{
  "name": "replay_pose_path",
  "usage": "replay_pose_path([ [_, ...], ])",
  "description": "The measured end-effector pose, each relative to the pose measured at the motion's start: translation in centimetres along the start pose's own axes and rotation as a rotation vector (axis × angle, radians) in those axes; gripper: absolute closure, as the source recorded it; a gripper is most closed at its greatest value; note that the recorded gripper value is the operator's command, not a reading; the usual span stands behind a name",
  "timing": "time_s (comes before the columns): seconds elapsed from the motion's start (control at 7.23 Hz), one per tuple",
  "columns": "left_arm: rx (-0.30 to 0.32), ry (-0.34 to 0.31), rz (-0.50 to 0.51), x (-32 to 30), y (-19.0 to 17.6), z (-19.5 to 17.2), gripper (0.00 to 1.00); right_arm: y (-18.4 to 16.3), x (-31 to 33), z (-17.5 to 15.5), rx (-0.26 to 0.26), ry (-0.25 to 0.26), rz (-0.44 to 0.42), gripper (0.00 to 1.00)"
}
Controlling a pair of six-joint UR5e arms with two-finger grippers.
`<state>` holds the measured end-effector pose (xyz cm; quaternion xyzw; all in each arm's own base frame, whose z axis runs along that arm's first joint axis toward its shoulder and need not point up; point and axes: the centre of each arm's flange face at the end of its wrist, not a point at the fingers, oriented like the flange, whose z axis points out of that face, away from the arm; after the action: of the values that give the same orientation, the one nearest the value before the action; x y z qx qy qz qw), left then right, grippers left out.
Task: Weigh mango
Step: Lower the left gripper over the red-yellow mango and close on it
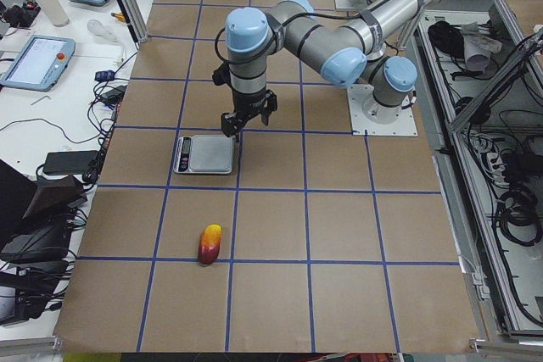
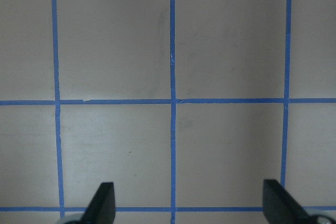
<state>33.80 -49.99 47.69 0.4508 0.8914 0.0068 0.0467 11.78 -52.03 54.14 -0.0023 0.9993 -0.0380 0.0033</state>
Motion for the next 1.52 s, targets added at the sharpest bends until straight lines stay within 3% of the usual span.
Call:
replay_pose_path([
  [0.69,0.048,0.022,0.157,-12.8,6.7,10.8,0.0,0.0,0.0,0.0,0.0,0.0,0.0,0.0],
  [1.11,0.06,0.021,0.267,-16.8,8.7,18.9,0.0,0.0,0.0,0.0,0.0,0.0,0.0,0.0],
  [1.52,0.067,0.026,0.389,-18.7,9.3,23.3,0.0,0.0,0.0,0.0,0.001,0.0,0.0,0.0],
])
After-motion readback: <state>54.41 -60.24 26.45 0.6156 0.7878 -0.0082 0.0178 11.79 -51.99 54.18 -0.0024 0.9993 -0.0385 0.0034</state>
